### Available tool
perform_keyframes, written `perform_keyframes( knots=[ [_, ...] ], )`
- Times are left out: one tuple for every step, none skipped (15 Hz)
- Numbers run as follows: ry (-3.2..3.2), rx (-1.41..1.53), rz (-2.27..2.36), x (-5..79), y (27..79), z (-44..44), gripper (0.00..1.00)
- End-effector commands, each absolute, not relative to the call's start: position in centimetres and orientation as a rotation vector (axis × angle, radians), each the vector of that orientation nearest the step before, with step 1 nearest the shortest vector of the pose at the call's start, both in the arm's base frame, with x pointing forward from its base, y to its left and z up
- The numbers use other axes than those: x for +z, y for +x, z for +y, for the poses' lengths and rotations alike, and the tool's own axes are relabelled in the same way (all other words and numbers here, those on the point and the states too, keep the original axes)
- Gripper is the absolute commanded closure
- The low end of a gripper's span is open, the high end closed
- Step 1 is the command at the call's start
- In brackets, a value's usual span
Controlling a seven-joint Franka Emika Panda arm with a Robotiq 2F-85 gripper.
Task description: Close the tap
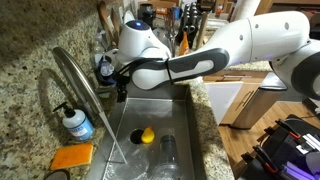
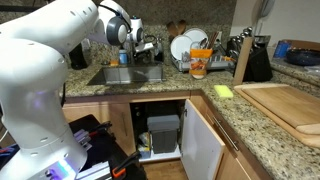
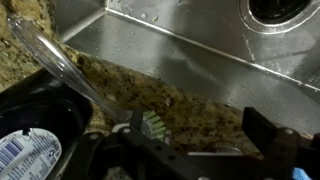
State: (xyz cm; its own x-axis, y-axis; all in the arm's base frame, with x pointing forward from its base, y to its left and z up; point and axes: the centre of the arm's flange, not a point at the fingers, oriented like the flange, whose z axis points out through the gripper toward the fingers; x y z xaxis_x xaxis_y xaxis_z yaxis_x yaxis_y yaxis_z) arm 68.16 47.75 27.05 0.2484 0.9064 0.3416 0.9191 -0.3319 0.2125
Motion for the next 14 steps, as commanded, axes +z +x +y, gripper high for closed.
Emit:
perform_keyframes(
  knots=[
    [-2.394, -0.661, -1.816, 26.7, 70.7, 49.6, 0.0],
    [-2.394, -0.679, -1.818, 27.0, 70.8, 49.8, 0.0],
    [-2.392, -0.688, -1.815, 27.3, 70.8, 50.0, 0.0],
    [-2.425, -0.672, -1.799, 27.0, 68.5, 48.2, 0.0],
    [-2.421, -0.684, -1.798, 27.2, 68.5, 48.4, 0.0],
    [-2.419, -0.691, -1.798, 27.3, 68.5, 48.5, 0.0],
    [-2.418, -0.695, -1.798, 27.4, 68.5, 48.6, 0.0],
    [-2.401, -0.691, -1.782, 27.2, 68.6, 48.5, 0.0],
    [-2.395, -0.689, -1.77, 27.0, 68.9, 48.5, 0.0],
    [-2.393, -0.692, -1.776, 27.0, 69.2, 48.6, 0.0],
    [-2.387, -0.693, -1.779, 27.1, 69.3, 48.7, 0.0],
    [-2.371, -0.694, -1.791, 27.2, 69.4, 48.7, 0.0],
    [-2.372, -0.695, -1.798, 27.5, 69.3, 49.0, 0.0],
    [-2.41, -0.692, -1.784, 27.4, 68.5, 48.6, 0.0]
  ],
)
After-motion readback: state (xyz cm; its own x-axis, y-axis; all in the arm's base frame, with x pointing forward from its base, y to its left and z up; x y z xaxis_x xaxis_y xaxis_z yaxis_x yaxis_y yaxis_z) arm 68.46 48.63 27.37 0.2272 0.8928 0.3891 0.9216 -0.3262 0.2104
